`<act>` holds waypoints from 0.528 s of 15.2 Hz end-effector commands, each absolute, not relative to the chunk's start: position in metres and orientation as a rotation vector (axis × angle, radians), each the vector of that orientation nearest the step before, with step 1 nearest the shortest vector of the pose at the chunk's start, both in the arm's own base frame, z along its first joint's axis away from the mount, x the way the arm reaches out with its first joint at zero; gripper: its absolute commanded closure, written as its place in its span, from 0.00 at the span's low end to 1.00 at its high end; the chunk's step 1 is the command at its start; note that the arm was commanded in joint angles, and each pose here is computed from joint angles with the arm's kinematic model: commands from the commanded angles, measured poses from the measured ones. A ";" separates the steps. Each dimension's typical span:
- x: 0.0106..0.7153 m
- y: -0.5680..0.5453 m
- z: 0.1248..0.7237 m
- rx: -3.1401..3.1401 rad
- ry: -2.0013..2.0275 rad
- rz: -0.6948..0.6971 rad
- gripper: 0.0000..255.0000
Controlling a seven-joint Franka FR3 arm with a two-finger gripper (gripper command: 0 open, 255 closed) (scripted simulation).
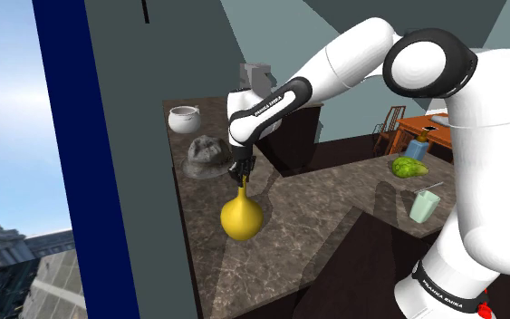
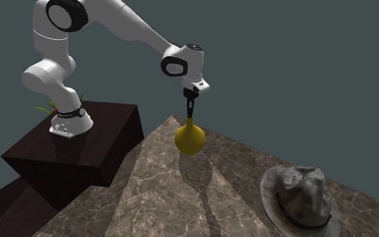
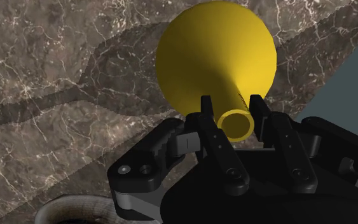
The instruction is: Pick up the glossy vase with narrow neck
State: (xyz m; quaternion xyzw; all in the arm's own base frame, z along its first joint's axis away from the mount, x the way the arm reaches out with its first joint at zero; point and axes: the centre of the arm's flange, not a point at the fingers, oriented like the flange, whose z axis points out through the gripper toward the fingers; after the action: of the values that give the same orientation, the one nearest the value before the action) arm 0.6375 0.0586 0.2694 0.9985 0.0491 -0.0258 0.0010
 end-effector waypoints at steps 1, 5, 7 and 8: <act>0.637 0.059 0.269 3.135 0.154 -0.082 1.00; 0.637 0.058 0.269 3.135 0.154 -0.082 1.00; 0.638 0.059 0.269 3.135 0.154 -0.082 1.00; 0.638 0.059 0.274 3.135 0.154 -0.082 1.00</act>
State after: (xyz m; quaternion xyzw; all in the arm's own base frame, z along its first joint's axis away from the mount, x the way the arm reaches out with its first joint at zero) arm 0.6376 0.0592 0.2714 0.9985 0.0491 -0.0262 0.0010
